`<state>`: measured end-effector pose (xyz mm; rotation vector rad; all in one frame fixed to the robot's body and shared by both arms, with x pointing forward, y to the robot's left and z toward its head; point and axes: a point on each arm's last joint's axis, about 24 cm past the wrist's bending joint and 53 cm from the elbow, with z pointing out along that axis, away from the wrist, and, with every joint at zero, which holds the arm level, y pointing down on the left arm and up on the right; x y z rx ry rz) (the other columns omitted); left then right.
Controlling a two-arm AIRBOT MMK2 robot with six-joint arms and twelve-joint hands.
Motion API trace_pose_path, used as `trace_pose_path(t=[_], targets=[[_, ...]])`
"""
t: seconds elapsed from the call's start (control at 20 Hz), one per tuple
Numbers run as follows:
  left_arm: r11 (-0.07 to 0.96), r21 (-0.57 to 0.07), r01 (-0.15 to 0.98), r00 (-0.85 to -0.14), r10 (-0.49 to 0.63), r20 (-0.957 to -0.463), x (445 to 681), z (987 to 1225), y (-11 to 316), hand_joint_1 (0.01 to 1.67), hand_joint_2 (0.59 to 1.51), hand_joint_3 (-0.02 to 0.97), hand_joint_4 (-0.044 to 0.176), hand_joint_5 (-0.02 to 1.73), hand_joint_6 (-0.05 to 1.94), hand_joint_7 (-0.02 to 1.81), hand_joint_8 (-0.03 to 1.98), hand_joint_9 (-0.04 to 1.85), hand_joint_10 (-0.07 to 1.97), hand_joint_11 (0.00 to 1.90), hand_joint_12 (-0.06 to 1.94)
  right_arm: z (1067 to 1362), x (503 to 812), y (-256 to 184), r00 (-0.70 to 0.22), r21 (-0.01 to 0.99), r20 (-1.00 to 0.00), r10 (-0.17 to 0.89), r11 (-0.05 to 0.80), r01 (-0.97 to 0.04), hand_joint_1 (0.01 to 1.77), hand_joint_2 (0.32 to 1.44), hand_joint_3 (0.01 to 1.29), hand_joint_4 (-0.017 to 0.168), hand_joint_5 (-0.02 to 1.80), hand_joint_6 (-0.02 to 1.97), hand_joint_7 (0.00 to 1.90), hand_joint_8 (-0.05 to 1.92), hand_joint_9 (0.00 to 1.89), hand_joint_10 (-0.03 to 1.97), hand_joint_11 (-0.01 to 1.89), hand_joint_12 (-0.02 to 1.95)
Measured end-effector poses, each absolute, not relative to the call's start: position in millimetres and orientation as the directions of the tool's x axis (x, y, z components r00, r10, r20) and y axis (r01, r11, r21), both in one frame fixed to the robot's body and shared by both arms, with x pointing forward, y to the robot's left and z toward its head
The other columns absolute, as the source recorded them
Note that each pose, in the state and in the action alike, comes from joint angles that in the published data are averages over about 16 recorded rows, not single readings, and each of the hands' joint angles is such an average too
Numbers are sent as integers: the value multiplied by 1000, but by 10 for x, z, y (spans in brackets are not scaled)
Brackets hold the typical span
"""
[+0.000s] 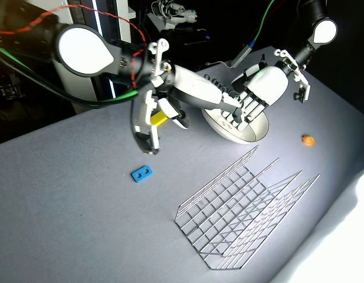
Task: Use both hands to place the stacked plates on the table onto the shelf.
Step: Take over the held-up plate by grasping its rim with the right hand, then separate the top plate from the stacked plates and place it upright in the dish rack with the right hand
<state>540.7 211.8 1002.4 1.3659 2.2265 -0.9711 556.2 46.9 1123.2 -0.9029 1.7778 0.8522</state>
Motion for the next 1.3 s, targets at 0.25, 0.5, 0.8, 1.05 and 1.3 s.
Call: trace_pose_path(t=[0.25, 0.5, 0.8, 1.05, 1.3], targets=[[297, -369, 881, -471, 636, -612, 5417, 10023, 2092, 19, 1154, 14, -1, 1, -20, -11, -20, 19, -14, 20, 9, 11060, 5592, 699, -282, 151, -931, -231, 461, -874, 1172, 1092, 22, 0, 92, 19, 71, 15, 106, 9, 13, 859], [297, -369, 881, -470, 636, -612, 5422, 10021, 2091, 19, 1149, 14, -1, 1, -19, -11, -20, 20, -16, 21, 9, 10902, 5632, 888, -273, 143, -930, -245, 441, -886, 1167, 1100, 21, -1, 243, 58, 260, 25, 295, 57, 95, 1058], [298, -367, 881, -470, 636, -612, 5436, 10026, 2093, 19, 1152, 14, -2, 0, -18, -12, -20, 21, -11, 21, 10, 10802, 5669, 1073, -248, 132, -938, -242, 413, -901, 1143, 1052, 19, -4, 497, 266, 577, 219, 683, 115, 422, 1111], [304, -367, 879, -474, 627, -618, 5470, 10065, 2078, 18, 1158, 14, -2, 0, -16, -10, -19, 22, -4, 21, 10, 10798, 5681, 1171, -231, 129, -946, -226, 392, -911, 1121, 1000, 17, -6, 685, 495, 819, 438, 1022, 136, 746, 1076], [319, -360, 877, -481, 598, -641, 5567, 10202, 2062, 18, 1167, 14, -1, 4, -7, -1, -18, 22, 2, 21, 10, 10804, 5645, 1222, -223, 132, -951, -213, 373, -918, 1121, 945, 16, -7, 757, 708, 925, 683, 1237, 107, 996, 976]])
